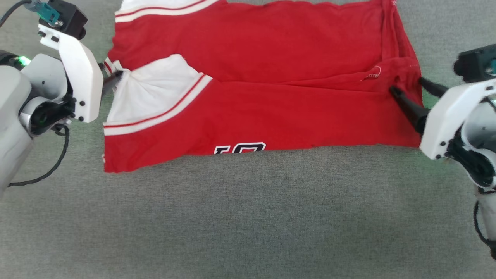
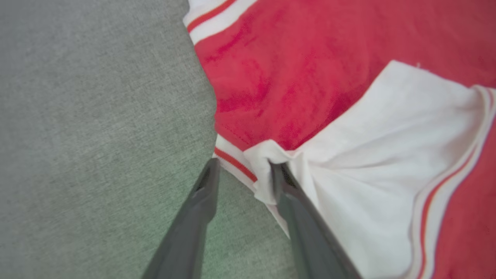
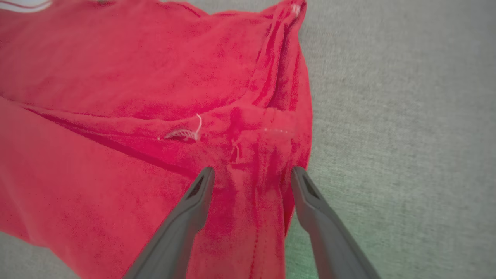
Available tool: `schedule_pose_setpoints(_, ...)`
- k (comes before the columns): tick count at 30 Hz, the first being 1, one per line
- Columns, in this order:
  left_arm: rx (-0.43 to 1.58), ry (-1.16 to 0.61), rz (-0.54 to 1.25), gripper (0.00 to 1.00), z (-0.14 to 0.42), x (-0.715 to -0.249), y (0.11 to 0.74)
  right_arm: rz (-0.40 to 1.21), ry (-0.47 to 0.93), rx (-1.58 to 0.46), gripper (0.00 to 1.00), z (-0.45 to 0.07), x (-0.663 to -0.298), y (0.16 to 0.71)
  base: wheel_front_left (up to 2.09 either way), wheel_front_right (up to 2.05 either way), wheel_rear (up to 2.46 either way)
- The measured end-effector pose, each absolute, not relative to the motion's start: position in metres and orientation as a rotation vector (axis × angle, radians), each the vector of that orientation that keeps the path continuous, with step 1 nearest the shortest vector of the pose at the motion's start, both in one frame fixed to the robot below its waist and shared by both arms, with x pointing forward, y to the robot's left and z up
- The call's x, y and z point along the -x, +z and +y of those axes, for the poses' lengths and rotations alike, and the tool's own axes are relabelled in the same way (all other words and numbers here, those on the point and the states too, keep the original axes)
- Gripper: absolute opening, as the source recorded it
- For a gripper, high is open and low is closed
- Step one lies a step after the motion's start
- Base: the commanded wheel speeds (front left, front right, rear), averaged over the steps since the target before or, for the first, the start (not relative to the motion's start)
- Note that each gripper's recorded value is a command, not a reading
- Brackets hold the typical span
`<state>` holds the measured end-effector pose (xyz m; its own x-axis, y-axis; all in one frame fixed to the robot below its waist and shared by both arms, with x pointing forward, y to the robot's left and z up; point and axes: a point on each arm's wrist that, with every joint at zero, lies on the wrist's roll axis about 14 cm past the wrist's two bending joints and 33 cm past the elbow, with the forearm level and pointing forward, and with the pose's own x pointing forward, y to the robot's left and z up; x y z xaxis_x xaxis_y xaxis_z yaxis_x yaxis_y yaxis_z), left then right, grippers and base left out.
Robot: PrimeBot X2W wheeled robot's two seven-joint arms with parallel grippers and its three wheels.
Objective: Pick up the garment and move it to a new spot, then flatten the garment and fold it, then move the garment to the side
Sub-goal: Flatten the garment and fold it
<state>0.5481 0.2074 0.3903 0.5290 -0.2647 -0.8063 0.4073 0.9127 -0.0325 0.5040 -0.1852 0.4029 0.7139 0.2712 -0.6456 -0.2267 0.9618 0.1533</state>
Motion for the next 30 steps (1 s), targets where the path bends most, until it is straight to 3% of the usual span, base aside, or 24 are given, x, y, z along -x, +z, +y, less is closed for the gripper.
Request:
schedule_pose_setpoints(14, -0.109, -0.394, 0.889, 1.0, 0.208, -0.505, 0.441, 0.315, 0.137, -0.12, 1.0, -0.213, -0.495, 0.495, 0.0, 0.0, 0.0)
schedule_pose_setpoints(23, -0.036, -0.397, 1.008, 1.0, 0.186, -0.452, 0.428, 0.29, 0.062, -0.168, 1.0, -0.22, -0.469, 0.494, 0.0, 0.0, 0.0)
schedule_pose_setpoints(30, -0.018, -0.322, 1.1, 1.0, 0.197, -0.437, 0.399, 0.33, 0.035, -0.206, 1.0, -0.219, -0.456, 0.481, 0.0, 0.0, 0.0)
